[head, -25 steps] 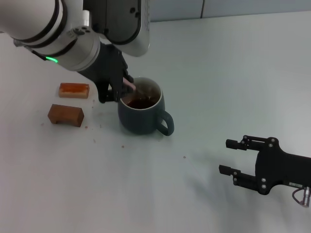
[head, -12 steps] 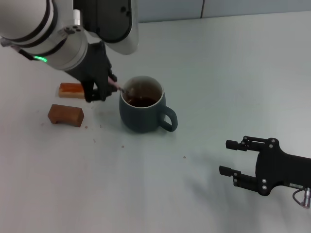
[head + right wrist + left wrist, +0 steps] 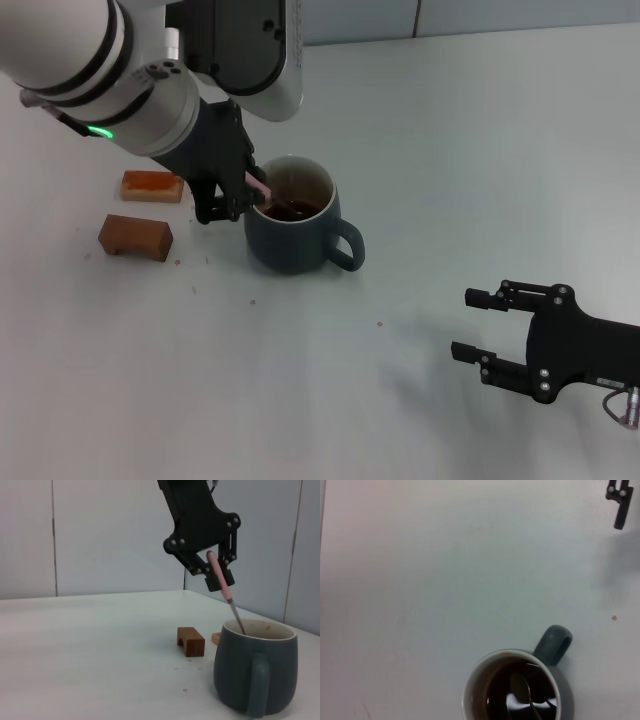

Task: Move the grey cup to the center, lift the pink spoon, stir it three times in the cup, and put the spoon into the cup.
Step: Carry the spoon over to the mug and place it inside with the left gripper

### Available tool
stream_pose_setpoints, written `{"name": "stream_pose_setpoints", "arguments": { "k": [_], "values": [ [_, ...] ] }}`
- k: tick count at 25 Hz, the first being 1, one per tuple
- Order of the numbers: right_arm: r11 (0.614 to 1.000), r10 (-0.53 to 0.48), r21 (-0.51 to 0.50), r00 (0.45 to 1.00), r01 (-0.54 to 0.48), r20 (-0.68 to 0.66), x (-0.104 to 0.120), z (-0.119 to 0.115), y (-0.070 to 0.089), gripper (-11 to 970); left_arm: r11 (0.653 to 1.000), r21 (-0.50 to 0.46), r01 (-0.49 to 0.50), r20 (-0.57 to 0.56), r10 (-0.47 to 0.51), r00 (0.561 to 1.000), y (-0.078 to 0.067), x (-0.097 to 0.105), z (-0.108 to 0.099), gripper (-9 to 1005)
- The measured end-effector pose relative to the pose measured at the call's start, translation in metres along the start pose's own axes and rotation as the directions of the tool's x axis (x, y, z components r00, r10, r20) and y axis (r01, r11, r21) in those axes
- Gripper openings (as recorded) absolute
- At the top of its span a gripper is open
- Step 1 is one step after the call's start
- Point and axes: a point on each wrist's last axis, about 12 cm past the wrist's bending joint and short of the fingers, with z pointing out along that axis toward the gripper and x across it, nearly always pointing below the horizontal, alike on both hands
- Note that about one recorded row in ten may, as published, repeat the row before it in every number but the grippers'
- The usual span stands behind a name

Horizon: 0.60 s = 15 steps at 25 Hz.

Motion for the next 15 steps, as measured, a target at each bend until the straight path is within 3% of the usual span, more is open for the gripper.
{"name": "stream_pose_setpoints", "arguments": {
  "k": [15],
  "values": [
    [1.0, 0.002, -0.005, 1.0, -0.002, 0.006, -0.0002, -0.0007, 0.0015, 588, 0.998, 0.002, 0.064, 0.002, -0.064, 0.998, -0.0028, 0.0076, 0.0032, 183]
  ]
}}
